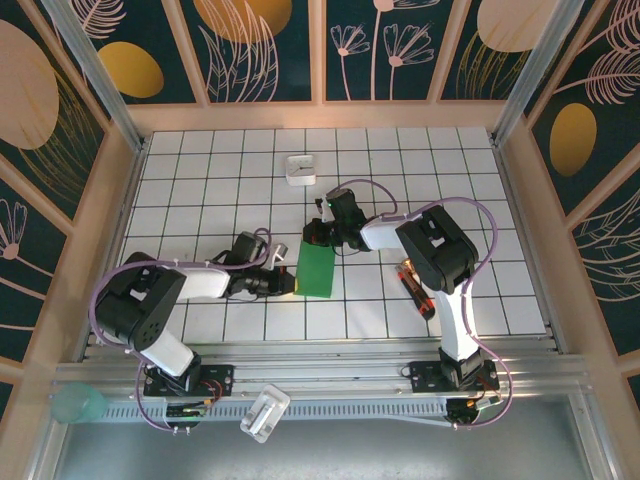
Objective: Fold a paper plane with a square sheet of paper (pick it up from the middle)
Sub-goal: First fold in half a square sheet of paper at the center of the table.
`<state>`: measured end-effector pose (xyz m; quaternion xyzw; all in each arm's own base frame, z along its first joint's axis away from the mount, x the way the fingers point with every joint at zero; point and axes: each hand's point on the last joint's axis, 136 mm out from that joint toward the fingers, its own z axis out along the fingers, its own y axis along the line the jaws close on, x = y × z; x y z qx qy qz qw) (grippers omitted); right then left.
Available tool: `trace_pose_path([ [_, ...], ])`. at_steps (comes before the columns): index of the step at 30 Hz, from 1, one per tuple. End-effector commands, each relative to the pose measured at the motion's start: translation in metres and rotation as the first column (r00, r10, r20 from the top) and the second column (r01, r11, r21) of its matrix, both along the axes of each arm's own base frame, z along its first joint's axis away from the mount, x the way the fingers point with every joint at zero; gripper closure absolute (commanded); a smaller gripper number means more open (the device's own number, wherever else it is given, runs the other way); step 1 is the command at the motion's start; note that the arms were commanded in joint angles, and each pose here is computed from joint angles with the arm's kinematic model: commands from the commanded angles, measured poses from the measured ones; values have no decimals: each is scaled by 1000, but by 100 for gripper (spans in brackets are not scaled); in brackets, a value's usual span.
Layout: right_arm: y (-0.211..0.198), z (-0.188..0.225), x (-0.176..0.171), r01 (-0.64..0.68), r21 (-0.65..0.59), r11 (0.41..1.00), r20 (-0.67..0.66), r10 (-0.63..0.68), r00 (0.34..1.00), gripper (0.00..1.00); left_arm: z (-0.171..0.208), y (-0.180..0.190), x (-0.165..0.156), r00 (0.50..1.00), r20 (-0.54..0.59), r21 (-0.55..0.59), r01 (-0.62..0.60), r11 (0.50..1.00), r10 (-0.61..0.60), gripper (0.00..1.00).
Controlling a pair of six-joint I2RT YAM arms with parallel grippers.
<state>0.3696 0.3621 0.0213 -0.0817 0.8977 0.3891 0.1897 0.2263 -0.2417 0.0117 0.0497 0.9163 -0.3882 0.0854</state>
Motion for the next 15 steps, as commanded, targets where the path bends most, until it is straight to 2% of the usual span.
trace_pose_path([
  [1,-53,-65,-15,69,-236,969,-98,-95,991,100,-32,20,-54,977,-213,91,12,996,8,100],
  [9,-54,-66,-15,67,-243,968,-99,-94,991,100,-25,21,-60,980,-201,102,27,994,-6,100],
  [12,-54,-66,-15,64,-245,967,-98,-90,991,100,8,7,-34,996,-88,39,6,999,-2,100],
  [15,-53,-67,-16,59,-241,969,-99,-86,991,100,47,-8,-2,999,7,-91,-43,995,44,100],
])
